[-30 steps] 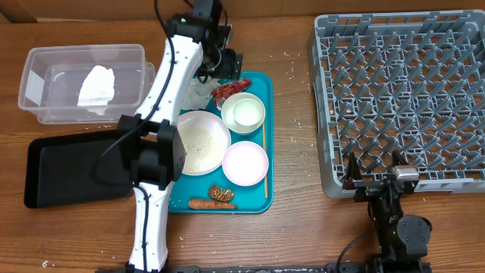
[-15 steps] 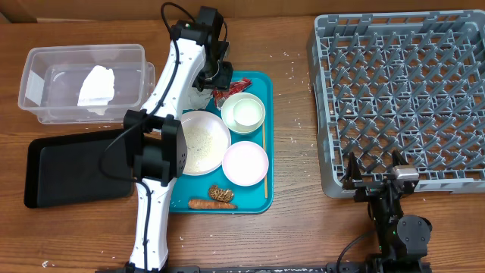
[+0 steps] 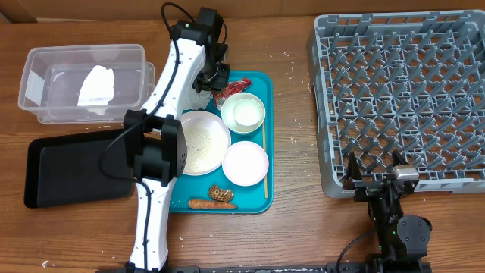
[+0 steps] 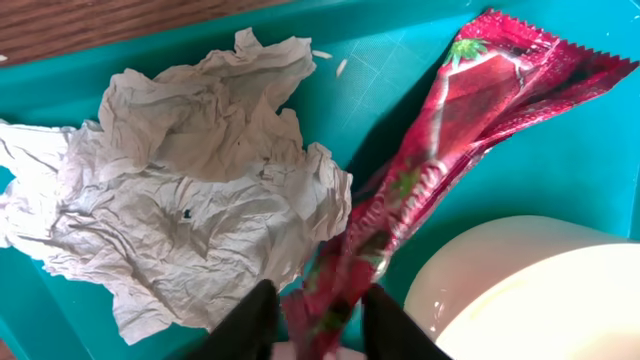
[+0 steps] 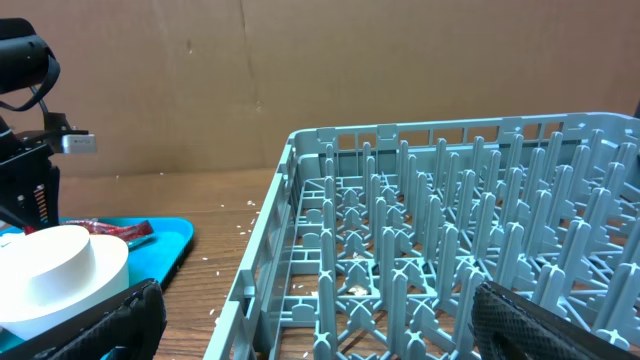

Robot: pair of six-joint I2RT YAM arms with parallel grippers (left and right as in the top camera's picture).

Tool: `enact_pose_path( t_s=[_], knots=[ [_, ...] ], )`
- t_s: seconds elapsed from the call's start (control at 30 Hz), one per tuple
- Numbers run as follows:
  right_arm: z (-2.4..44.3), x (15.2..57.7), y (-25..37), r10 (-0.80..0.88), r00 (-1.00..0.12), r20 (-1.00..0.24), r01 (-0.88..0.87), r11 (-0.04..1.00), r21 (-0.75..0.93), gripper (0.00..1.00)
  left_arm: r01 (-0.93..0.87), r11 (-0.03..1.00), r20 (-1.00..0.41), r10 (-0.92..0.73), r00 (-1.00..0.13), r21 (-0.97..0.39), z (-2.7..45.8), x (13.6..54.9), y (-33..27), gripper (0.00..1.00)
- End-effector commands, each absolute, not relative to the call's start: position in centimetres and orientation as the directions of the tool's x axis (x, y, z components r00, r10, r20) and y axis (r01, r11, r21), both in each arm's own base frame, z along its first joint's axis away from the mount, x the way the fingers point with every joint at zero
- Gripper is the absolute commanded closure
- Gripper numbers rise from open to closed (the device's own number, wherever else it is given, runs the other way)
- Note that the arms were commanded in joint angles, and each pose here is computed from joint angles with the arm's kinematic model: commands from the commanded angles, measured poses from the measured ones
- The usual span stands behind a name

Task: Sort waste into correct bins and load items into the dishwasher
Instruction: 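Move the left gripper back and grasp the red wrapper, then carry the red wrapper left and drop it into the clear bin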

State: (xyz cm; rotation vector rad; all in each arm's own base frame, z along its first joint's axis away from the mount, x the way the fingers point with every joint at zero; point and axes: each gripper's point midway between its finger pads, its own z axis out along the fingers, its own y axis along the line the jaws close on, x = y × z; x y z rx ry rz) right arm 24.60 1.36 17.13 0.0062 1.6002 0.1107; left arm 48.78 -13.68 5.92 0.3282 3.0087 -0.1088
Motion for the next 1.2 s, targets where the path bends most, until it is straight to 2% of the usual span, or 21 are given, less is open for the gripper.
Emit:
enact_pose_path(
  t_s=[0.0, 0.03, 0.27, 0.63, 0.7, 0.73, 0.87, 0.97, 1.17],
  knots=[
    [17.0, 24.6, 1.5, 0.072, -0.028, -0.997, -0.072, 0.995, 0.074, 0.0, 0.235, 0.971, -0.098, 0.23, -0.968, -0.043, 4.8, 48.6, -13.4, 0.88],
    [17.0, 24.6, 1.5, 0.072, -0.028, -0.997, -0.072, 0.995, 0.074, 0.0, 0.235, 0.971, -0.099, 0.23, -0.968, -0.043, 4.9, 48.6, -13.4, 0.96],
    [17.0, 24.6, 1.5, 0.072, -0.028, -0.997, -0.072, 0.995, 0.074, 0.0, 0.219, 0.974, -0.167, 0.207, -0.964, -0.051, 8.5, 49.3, -13.6, 0.96],
    [17.0, 24.6, 1.5, 0.072, -0.028, -0.997, -0.072, 0.995, 0.074, 0.0, 0.147, 0.986, -0.466, 0.095, -0.88, -0.076, 23.1, 50.7, -11.7, 0.96],
    [17.0, 24.6, 1.5, 0.072, -0.028, -0.997, -0.072, 0.995, 0.074, 0.0, 0.051, 0.997, -0.501, 0.016, -0.865, -0.056, 24.7, 50.9, -9.1, 0.96],
    [17.0, 24.6, 1.5, 0.072, -0.028, -0.997, -0.072, 0.995, 0.074, 0.0, -0.069, 0.997, -0.523, -0.077, -0.849, -0.034, 25.5, 51.2, -6.3, 0.96],
    [17.0, 24.6, 1.5, 0.072, -0.028, -0.997, -0.072, 0.995, 0.074, 0.0, -0.364, 0.931, -0.542, -0.303, -0.784, 0.006, 25.9, 50.9, 1.4, 0.96],
    [17.0, 24.6, 1.5, 0.072, -0.028, -0.997, -0.072, 0.995, 0.074, 0.0, -0.524, 0.852, -0.517, -0.457, -0.724, -0.019, 25.3, 50.0, 5.9, 0.96],
    [17.0, 24.6, 1.5, 0.072, -0.028, -0.997, -0.072, 0.995, 0.074, 0.0, -0.785, 0.615, -0.433, -0.728, -0.531, -0.071, 23.4, 47.1, 13.4, 0.96]
  ],
)
